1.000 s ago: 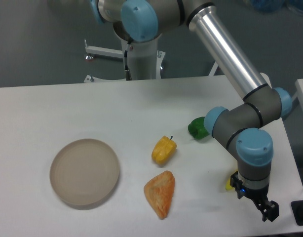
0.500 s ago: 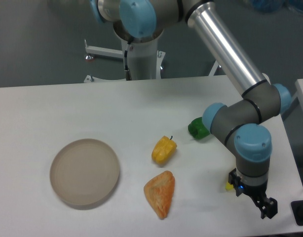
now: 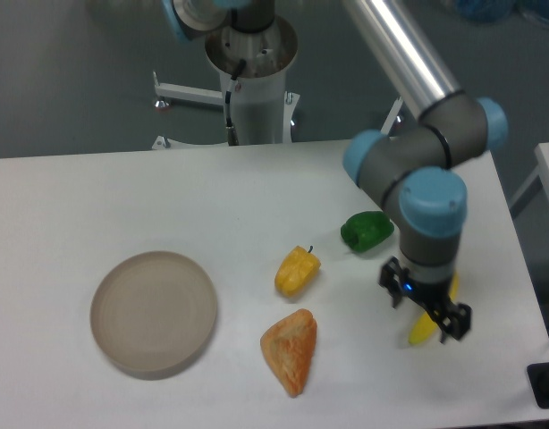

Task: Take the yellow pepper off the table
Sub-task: 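Move the open gripper over the yellow bell pepper, then lower the gripper around the yellow pepper and close on it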

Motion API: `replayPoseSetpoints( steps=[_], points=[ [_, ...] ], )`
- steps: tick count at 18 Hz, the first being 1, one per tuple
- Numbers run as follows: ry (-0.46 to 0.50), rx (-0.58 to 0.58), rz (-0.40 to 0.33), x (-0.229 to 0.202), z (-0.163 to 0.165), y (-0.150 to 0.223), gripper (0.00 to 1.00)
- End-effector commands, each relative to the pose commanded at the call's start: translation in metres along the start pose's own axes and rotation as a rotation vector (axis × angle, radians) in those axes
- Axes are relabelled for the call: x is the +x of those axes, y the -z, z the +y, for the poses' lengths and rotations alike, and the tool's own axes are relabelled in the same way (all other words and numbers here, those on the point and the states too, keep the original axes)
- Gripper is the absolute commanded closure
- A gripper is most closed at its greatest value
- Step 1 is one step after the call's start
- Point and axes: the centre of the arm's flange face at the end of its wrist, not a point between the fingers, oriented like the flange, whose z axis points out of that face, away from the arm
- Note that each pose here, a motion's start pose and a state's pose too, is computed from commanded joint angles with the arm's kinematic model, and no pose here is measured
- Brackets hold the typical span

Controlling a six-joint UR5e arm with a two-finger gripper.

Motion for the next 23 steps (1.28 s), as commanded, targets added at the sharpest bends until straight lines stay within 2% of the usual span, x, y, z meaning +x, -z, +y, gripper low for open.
replayPoseSetpoints(
  steps=[3,6,13,16,19,23],
  points=[
    [0.036,0.015,0.063,0.033,0.006,-0.006,0.00],
    [0.027,-0.002,0.110,0.069,0.009,-0.019,0.00],
    [0.005,-0.028,0.166,0.120,0.015,-0.030,0.00],
    [-0.004,-0.030,0.166,0.135,0.008,-0.033,0.00],
    [-0.021,-0.017,0.135,0.143,0.001,-0.043,0.00],
    [-0.028,-0.026,0.144,0.147,0.005,-0.053,0.00]
  ],
)
